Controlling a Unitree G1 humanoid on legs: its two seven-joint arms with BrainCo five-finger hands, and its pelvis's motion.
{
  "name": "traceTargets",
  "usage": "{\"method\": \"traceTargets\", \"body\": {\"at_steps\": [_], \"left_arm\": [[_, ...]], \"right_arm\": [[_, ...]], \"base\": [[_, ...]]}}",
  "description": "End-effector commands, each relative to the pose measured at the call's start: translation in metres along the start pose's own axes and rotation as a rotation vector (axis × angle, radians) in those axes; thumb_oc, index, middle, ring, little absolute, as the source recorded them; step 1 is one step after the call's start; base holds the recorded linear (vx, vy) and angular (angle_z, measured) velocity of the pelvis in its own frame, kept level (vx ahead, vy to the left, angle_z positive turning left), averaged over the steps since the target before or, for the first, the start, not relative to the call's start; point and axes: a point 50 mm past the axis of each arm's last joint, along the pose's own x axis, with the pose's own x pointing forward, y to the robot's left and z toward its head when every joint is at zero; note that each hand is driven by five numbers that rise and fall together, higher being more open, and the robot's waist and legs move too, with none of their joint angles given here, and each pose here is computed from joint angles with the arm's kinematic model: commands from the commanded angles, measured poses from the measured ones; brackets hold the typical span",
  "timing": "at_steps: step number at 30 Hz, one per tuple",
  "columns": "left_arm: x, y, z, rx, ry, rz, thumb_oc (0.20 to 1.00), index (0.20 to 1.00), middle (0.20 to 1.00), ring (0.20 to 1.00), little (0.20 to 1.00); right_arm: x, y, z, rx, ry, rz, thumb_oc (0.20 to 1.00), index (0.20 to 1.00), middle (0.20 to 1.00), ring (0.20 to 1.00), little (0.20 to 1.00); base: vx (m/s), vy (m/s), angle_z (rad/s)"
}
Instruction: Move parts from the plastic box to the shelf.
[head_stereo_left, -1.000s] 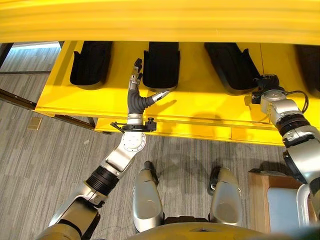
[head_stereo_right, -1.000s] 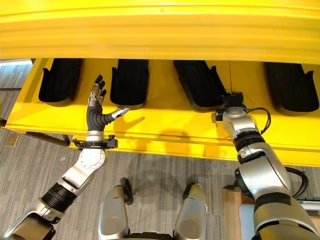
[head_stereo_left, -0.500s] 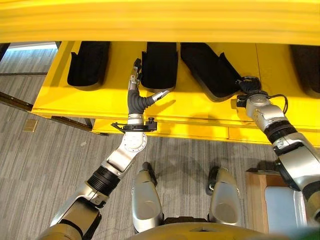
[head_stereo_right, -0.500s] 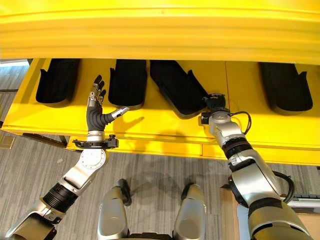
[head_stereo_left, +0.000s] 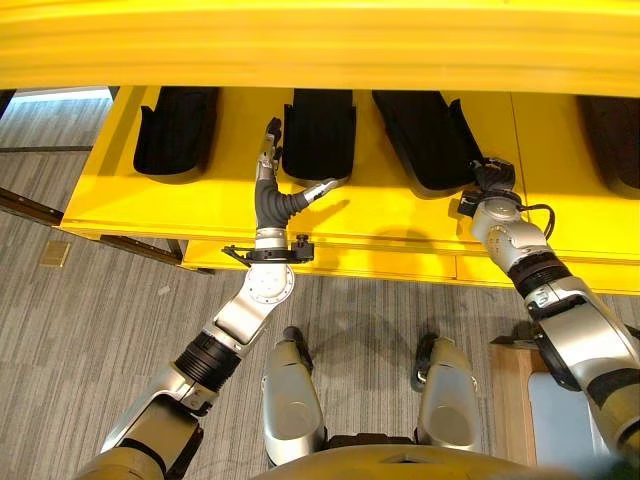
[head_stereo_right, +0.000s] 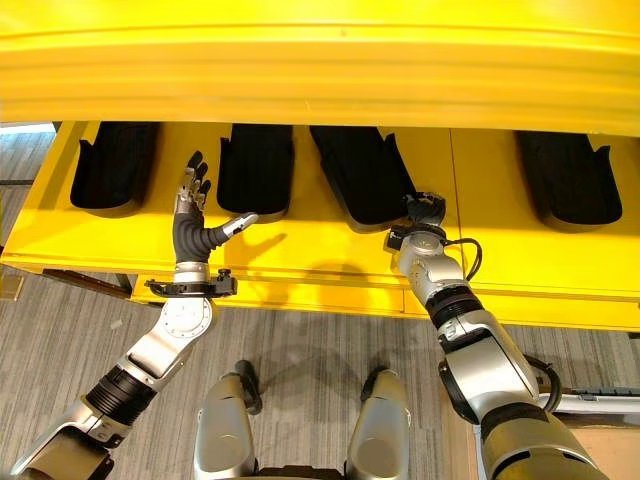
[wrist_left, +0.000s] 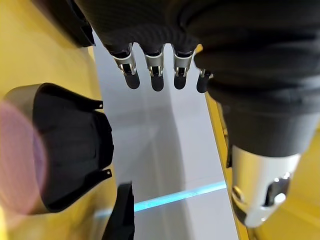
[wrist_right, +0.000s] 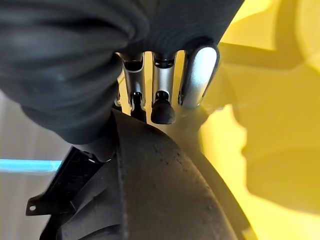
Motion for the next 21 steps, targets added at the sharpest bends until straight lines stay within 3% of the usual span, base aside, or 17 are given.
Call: {"method": "traceTargets", "body": {"at_steps": [1,21], "left_arm": [[0.010,-0.012,0.032,-0.105,-0.137,-0.012,1.000,1.000,1.000,1.000,1.000],[0.008,-0.010,0.034,-0.109,-0.145,0.016,1.000,1.000,1.000,1.000,1.000]], "right_arm": [[-0.008,-0.002,-0.056,0.089,0.236,-0.043,0.200,0.200,0.200,0.200,0.200],[-0.010,-0.020,-0.070,0.144,0.291,-0.158,0.200,0.200,0.200,0.200,0.200]], "base": [[0.00,0.000,0.00],[0.00,0.000,0.00]]}}
